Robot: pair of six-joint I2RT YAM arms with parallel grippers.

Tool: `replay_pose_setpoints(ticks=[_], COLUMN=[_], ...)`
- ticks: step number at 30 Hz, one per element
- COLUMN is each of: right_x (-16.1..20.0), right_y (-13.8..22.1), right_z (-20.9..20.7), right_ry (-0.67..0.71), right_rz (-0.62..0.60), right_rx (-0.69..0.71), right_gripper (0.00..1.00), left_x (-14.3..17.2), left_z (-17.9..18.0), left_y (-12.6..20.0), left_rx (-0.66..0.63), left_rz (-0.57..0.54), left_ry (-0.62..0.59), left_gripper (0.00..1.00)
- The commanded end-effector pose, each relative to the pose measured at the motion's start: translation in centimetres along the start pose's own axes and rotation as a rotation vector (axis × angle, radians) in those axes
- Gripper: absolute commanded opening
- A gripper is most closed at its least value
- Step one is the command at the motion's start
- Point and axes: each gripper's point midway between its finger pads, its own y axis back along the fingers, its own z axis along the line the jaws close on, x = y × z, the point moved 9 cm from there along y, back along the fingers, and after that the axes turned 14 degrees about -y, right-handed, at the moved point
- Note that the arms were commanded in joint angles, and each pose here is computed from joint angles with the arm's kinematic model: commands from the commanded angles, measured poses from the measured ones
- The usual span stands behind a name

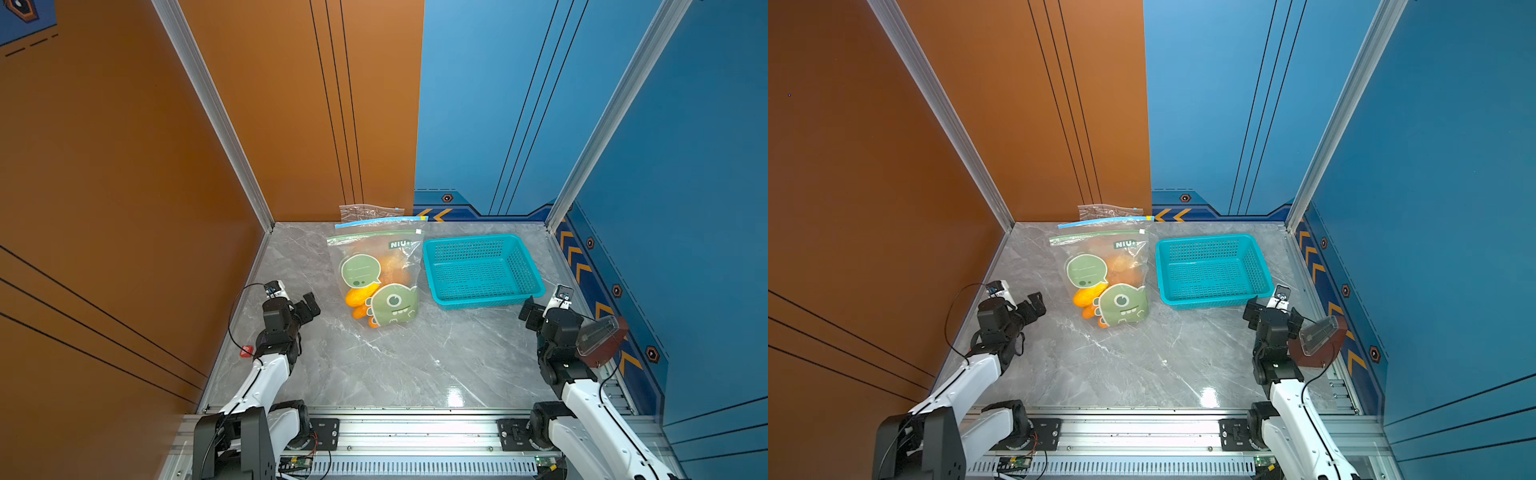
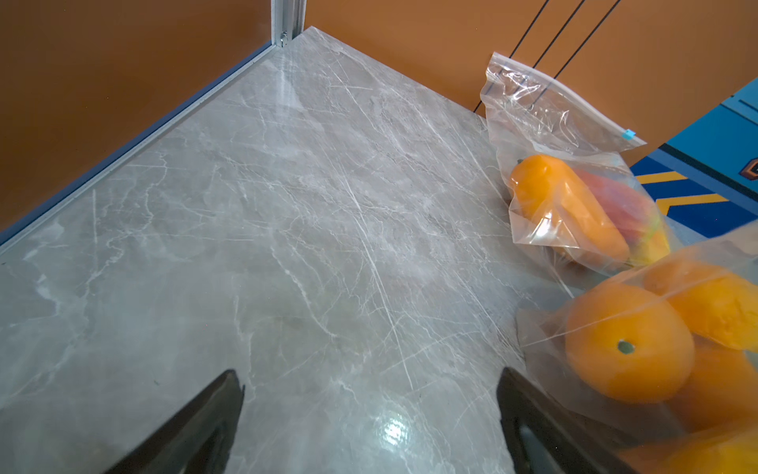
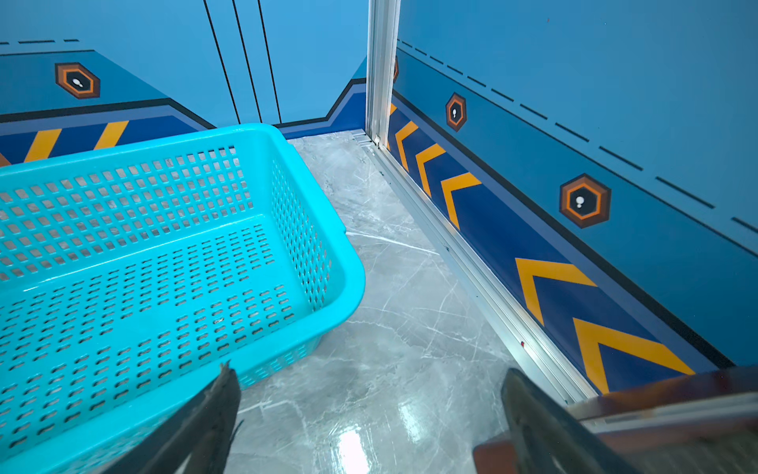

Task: Place the mango in a zip-top bag and seal the zipper
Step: Reset both arms

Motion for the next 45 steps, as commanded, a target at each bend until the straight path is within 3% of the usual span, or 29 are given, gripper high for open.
replay_pose_setpoints(ticks=[1, 15, 21, 27, 32, 37, 45], right_x=[-0.3, 1.2, 1.8, 2.0, 2.3, 2.3, 2.2], right_y=[-0.8, -5.5, -6.4, -6.1, -5.5, -5.6, -5.9], right_z=[0.2, 1.0, 1.4, 1.8, 2.2, 2.2, 1.5], right_ry=[-0.012, -0.018, -0.005, 0.017, -0.02, -0.048, -0.072], right_rz=[-0.038, 0.023, 0.043, 0.05, 0.045, 0.04, 0.022], right_rx=[-0.03, -0.076, -0.116, -0.192, -0.279, -0.276, -0.245], right_gripper=[1.0, 1.0, 1.0, 1.0, 1.0, 1.0, 1.0], left_x=[-1.4, -0.7, -0.5, 0.8, 1.0, 1.0, 1.1], left_z=[-0.4, -1.2, -2.1, -4.7, -3.7, -3.3, -3.5], left_y=[-1.0, -4.6, -5.0, -6.0, -5.9, -5.8, -5.8], left_rx=[-0.01, 0.038, 0.133, 0.163, 0.125, 0.036, 0.028], left_rz=[-0.075, -0.108, -0.114, -0.091, -0.118, -0.115, -0.113], left_ry=[-0.098, -0.219, -0.268, -0.418, -0.365, -0.342, -0.35], left_gripper=[0.98, 0.98, 0.98, 0.98, 0.98, 0.98, 0.98])
